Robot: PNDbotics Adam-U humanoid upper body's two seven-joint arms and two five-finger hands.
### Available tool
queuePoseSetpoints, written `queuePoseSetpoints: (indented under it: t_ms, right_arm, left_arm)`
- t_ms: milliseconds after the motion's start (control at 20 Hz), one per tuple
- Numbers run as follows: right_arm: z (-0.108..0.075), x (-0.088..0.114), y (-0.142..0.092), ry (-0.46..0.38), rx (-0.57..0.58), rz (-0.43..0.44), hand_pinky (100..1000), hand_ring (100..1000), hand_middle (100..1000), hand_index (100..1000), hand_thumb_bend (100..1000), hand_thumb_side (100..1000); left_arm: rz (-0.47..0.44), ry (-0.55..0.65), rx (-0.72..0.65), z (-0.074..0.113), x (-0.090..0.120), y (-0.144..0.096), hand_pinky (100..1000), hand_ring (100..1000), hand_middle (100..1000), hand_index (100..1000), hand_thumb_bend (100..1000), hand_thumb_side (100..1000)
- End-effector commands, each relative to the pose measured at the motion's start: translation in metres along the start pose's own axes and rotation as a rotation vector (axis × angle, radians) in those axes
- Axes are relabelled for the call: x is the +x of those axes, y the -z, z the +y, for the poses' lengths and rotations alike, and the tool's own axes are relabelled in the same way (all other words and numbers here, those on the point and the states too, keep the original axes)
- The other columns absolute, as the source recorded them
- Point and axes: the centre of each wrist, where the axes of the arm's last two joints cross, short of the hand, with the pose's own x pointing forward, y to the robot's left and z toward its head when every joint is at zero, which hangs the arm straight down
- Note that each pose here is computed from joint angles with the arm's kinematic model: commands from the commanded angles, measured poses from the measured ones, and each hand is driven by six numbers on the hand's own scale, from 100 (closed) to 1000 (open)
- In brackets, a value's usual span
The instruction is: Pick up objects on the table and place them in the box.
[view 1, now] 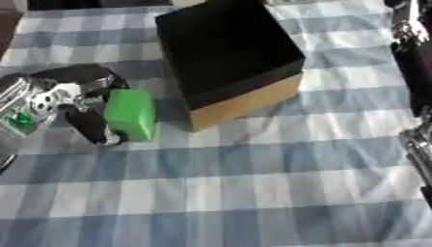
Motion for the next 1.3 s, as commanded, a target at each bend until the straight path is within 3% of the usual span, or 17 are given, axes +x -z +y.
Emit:
queuePoseSetpoints:
  t_ms: [50,650,1050,1300]
  right_arm:
    - [-0.003,0.005,0.003,0.001,-0.009,-0.019,854,745,646,802,100,617]
    - [-0.004,0.005,0.003,-0.005,-0.003,-0.019,855,746,646,802,100,612]
    - [-0.003,0.006,0.004,-0.008,0.015,-0.023,855,747,647,801,100,606]
    - [-0.002,0.007,0.005,0.0,0.019,-0.026,856,747,646,801,100,608]
  left_arm:
    - [0.104,-0.121,-0.061,0.023,0.002,-0.017,779,690,535,651,100,100]
    - [0.039,-0.137,0.108,0.063,0.02,-0.037,777,680,525,639,100,100]
    - [0.006,-0.155,0.225,0.09,0.043,-0.018,774,682,527,645,100,130]
    - [-0.003,-0.178,0.268,0.097,0.058,0.006,774,689,537,658,100,150]
